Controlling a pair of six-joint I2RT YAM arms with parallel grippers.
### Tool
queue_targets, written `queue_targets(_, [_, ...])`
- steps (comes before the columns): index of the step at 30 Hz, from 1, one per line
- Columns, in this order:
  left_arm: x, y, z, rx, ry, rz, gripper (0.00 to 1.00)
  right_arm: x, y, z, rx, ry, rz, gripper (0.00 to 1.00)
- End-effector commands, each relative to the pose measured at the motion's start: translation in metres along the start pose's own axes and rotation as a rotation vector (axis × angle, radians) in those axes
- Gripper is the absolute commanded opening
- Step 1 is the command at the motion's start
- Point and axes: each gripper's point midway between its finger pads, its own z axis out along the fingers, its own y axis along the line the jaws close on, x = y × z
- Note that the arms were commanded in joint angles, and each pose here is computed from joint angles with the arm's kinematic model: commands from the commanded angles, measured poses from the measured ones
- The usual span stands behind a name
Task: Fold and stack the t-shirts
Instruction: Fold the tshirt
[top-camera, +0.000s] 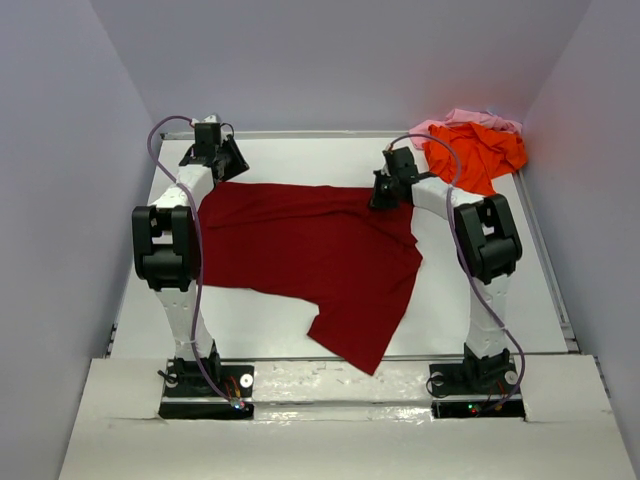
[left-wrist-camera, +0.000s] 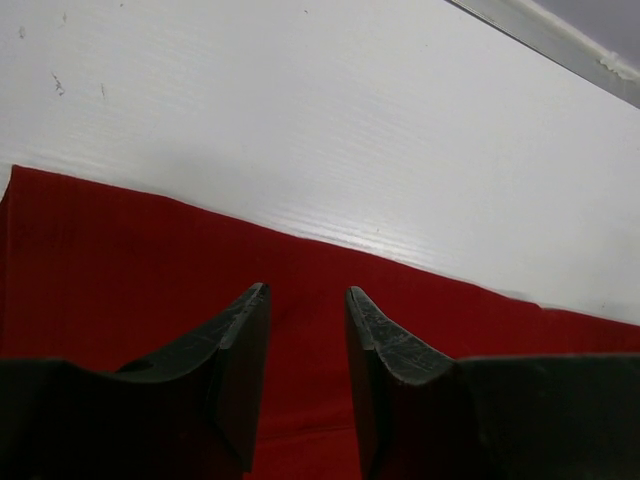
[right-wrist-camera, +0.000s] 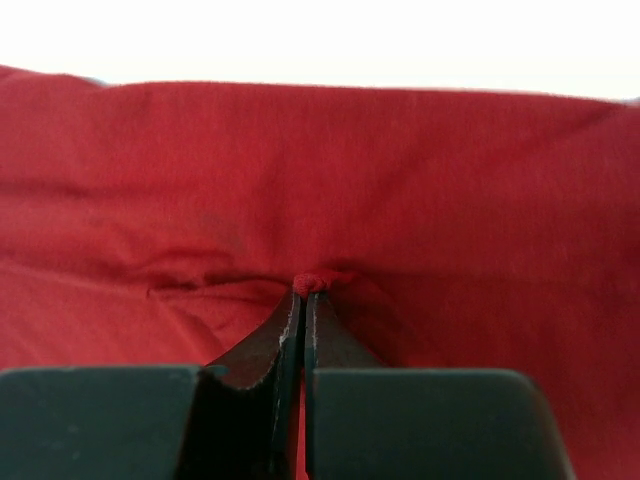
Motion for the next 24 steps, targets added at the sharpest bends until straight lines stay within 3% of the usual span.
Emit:
queue_targets(1, [-0.02, -0.02, -0.019, 0.06, -0.047, 0.016, 0.45, -0.023, 0.02, -0.032, -0.038, -0.089, -0.038, 0.0])
queue_targets(7, [-0.02, -0.022, -0.019, 0.072, -0.044, 0.013, 0.45, -0.009, 0.027, -0.05, -0.051, -0.087, -0.053, 0.0])
queue_targets(17, [-0.018, -0.023, -0.018, 0.081, -0.035, 0.012, 0.45, 0.065, 0.067, -0.055, -0.102, 0.012, -0.124, 0.0])
queue_targets(22, [-0.018, -0.024, -0.018, 0.088, -0.034, 0.011, 0.45, 0.123, 0.09, -0.064, -0.133, 0.062, -0.185, 0.41])
queue_targets(24, [-0.018, -0.025, -0.018, 0.09, -0.035, 0.012, 0.45, 0.128, 0.088, -0.067, -0.118, 0.061, -0.19, 0.45])
